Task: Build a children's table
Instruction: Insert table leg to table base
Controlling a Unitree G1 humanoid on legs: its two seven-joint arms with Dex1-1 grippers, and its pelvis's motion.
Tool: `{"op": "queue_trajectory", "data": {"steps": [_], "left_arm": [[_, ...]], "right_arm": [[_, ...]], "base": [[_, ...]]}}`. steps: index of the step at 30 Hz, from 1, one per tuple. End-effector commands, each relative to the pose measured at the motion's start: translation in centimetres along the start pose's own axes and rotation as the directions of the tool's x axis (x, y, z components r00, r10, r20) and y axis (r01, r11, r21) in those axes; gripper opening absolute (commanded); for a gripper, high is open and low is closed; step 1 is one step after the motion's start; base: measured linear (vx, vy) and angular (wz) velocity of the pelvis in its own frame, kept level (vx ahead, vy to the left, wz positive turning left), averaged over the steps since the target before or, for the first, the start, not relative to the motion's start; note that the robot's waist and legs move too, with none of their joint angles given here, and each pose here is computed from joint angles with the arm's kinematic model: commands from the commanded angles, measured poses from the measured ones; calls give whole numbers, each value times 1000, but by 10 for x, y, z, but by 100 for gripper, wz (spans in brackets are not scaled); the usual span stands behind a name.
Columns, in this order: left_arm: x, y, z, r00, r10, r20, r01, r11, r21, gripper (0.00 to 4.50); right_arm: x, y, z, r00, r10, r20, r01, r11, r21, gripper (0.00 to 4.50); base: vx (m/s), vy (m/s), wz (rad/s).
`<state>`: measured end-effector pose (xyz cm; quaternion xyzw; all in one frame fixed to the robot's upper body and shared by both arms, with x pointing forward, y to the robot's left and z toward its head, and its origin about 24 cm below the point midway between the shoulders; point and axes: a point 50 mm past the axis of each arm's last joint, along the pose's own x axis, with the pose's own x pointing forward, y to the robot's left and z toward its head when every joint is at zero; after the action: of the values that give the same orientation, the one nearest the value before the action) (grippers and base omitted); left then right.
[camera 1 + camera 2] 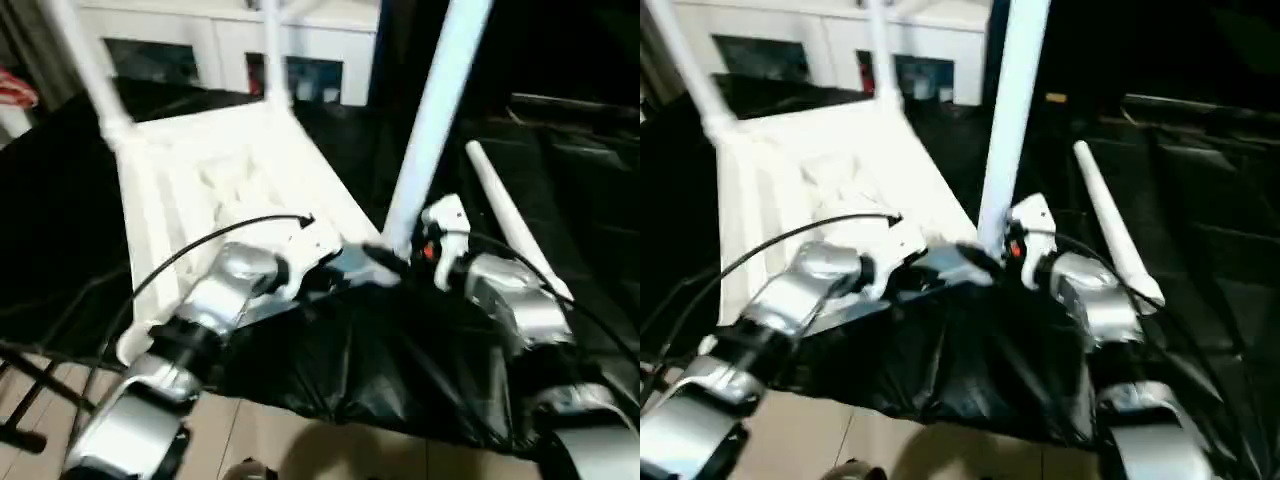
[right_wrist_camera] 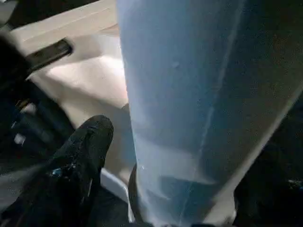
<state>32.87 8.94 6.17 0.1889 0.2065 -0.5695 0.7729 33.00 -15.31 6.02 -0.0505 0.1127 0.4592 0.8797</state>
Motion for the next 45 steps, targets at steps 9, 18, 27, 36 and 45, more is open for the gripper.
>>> {"op": "queue_trajectory", "data": {"steps": [9, 18, 27, 36, 45], "left_arm": [[-16, -8, 21, 966, -241, 91, 223, 960, 169, 0], [-22, -10, 12, 955, -293, 56, 278, 942, 186, 0], [-27, -9, 7, 950, -309, 44, 297, 938, 179, 0], [-9, -3, 4, 985, -160, 60, 155, 984, 91, 0], [41, -7, 25, 995, 56, 83, -54, 998, -21, 0]], "right_arm": [[-14, 24, -15, 956, 262, -134, -268, 963, -31, 382], [-17, 31, -21, 936, 303, -181, -314, 949, -36, 313], [-17, 36, -22, 932, 322, -166, -328, 945, -13, 276], [0, 39, -31, 990, 135, -26, -132, 985, 114, 274], [50, 43, -42, 956, -282, -86, 295, 925, 239, 273]], "base": [[0, 0, 0], [0, 0, 0], [0, 0, 0], [0, 0, 0], [0, 0, 0]]}}
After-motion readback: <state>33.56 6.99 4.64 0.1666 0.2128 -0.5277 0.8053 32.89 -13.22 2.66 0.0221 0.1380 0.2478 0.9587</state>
